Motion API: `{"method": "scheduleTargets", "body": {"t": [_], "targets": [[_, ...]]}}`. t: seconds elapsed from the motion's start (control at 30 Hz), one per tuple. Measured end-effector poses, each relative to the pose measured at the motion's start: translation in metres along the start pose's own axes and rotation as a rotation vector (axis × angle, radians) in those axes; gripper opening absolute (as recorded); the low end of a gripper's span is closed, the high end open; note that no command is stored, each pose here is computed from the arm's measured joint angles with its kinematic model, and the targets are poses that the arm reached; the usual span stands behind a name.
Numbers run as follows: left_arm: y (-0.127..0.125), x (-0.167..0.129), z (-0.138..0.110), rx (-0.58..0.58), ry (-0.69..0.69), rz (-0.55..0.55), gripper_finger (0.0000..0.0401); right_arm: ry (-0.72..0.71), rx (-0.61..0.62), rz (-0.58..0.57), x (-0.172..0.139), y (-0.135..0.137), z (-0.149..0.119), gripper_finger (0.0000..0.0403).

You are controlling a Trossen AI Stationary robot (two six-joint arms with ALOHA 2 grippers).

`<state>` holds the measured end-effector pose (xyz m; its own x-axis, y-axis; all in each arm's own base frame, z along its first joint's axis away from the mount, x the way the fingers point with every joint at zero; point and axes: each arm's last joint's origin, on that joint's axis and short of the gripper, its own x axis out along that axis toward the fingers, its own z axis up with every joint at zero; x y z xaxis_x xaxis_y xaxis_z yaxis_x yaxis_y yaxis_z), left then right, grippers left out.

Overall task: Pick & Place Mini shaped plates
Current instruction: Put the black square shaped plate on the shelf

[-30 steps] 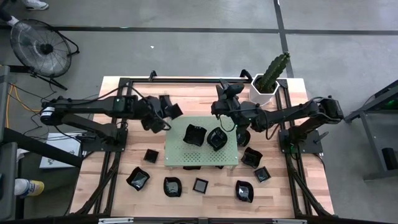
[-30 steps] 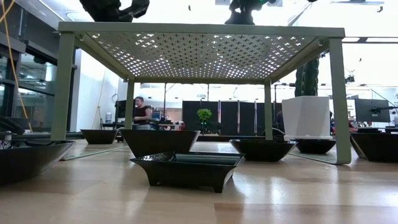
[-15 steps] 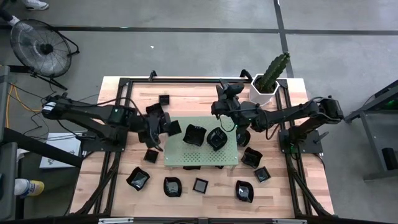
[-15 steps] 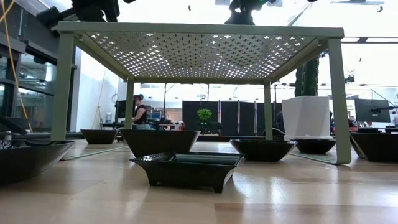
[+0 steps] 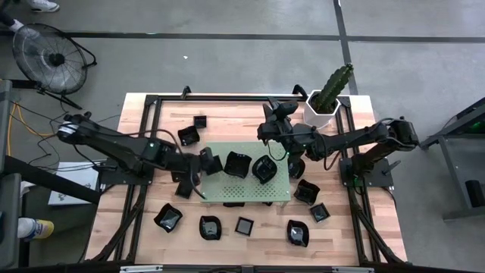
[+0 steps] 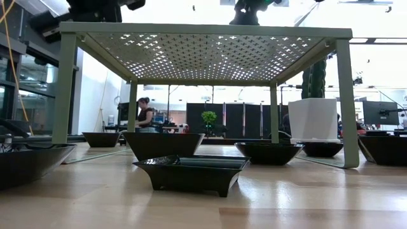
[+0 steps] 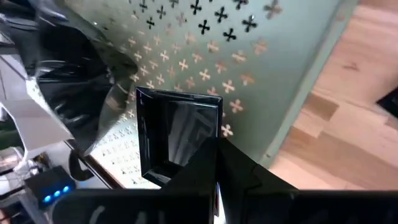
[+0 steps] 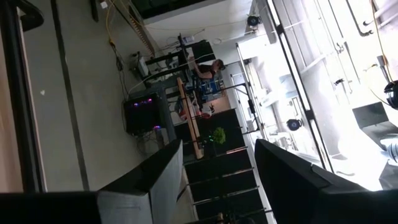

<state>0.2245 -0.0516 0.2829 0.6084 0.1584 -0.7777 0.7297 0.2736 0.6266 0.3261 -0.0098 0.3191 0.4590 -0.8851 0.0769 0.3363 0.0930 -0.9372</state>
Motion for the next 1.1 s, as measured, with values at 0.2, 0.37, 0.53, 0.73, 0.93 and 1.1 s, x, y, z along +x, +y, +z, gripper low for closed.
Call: {"method": "scheduleTargets", "body": {"t": [0.2, 0.37, 0.53, 0.73, 0.93, 1.1], "targets": [[0.001, 0.007, 0.001, 0.008, 0.040, -0.007, 0.0000, 0.007, -0.007, 0.001, 0.000, 0.000, 0.000, 0.0197], [0.002, 0.007, 0.002, 0.025, 0.022, 0.005, 0.0000, 0.006, -0.005, 0.001, 0.000, 0.000, 0.000, 0.0197], [0.003, 0.007, 0.003, 0.034, 0.005, 0.016, 0.0000, 0.006, -0.003, 0.001, 0.000, 0.000, 0.000, 0.0197], [0.008, 0.007, 0.006, 0.056, -0.024, 0.058, 0.0000, 0.006, -0.004, 0.001, 0.000, 0.000, 0.000, 0.0197], [0.010, 0.008, 0.007, 0.061, -0.034, 0.078, 0.0000, 0.007, -0.004, 0.001, 0.000, 0.000, 0.000, 0.0197], [0.012, 0.008, 0.009, 0.067, -0.062, 0.095, 0.0000, 0.008, -0.004, 0.001, 0.000, 0.000, 0.000, 0.0197]]}}
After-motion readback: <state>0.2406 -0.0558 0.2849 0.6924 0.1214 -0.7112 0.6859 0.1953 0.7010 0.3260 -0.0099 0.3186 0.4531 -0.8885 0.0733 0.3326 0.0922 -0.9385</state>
